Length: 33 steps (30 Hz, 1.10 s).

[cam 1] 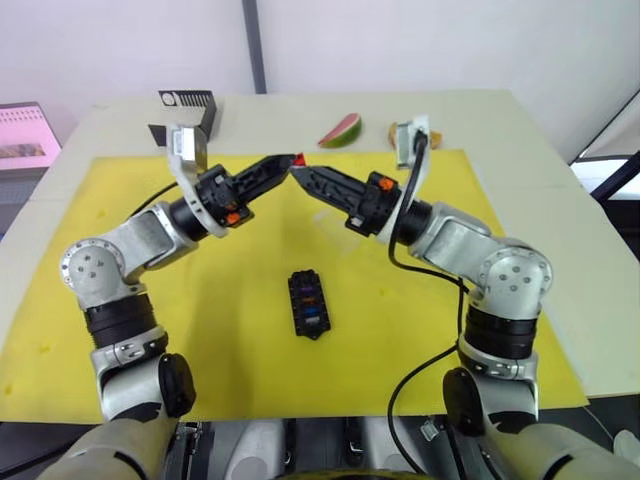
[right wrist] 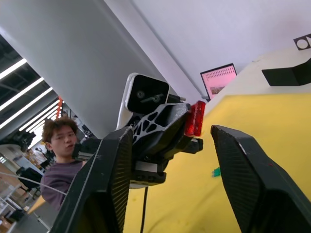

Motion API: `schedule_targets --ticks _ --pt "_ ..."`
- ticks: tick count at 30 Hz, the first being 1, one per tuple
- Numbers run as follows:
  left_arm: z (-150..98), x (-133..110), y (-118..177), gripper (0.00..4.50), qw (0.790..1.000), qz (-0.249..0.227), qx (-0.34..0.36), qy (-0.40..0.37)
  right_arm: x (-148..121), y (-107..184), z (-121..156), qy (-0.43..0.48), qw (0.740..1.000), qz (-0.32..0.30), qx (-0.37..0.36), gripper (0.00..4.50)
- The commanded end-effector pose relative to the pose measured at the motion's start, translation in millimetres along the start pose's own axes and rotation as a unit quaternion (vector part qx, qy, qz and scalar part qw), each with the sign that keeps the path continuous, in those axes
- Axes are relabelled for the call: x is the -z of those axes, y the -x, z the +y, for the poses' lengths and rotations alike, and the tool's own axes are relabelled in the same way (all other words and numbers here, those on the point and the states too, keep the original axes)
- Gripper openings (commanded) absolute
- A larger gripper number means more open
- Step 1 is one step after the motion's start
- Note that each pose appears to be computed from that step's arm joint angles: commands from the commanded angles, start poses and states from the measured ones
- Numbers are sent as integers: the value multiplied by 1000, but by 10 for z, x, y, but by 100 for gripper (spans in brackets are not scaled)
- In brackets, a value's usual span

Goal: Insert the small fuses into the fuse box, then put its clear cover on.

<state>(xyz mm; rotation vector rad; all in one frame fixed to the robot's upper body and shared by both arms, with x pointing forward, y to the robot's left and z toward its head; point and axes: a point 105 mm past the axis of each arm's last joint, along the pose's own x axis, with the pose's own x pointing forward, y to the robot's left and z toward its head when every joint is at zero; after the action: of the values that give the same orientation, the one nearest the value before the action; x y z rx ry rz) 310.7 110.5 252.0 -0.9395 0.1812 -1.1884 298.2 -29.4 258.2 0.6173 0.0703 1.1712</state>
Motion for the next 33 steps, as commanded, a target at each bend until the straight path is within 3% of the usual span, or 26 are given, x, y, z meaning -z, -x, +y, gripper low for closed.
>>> schedule_targets --ticks 1,3,6,25,28,30,33 --pt "-130 -57 -4 0 1000 -6 21 -17 -126 -5 109 4 999 -25 -21 265" --pt "-133 -73 -4 0 1000 -8 21 -15 -127 -2 109 3 999 -25 -20 265" --pt "-140 -72 -12 0 1000 -8 23 -12 -128 -1 108 3 1000 -22 -18 187" --pt "-174 -15 -91 0 999 -11 31 -1 -177 16 95 -7 999 -34 -10 187" --pt "-173 -5 -94 0 999 -10 31 0 -180 16 92 -8 999 -34 -8 106" --pt "-171 0 -98 0 999 -10 30 1 -182 15 95 -8 999 -35 -8 14" --pt "-165 -3 -98 0 1000 -12 29 1 -185 15 101 -9 999 -36 -9 3"
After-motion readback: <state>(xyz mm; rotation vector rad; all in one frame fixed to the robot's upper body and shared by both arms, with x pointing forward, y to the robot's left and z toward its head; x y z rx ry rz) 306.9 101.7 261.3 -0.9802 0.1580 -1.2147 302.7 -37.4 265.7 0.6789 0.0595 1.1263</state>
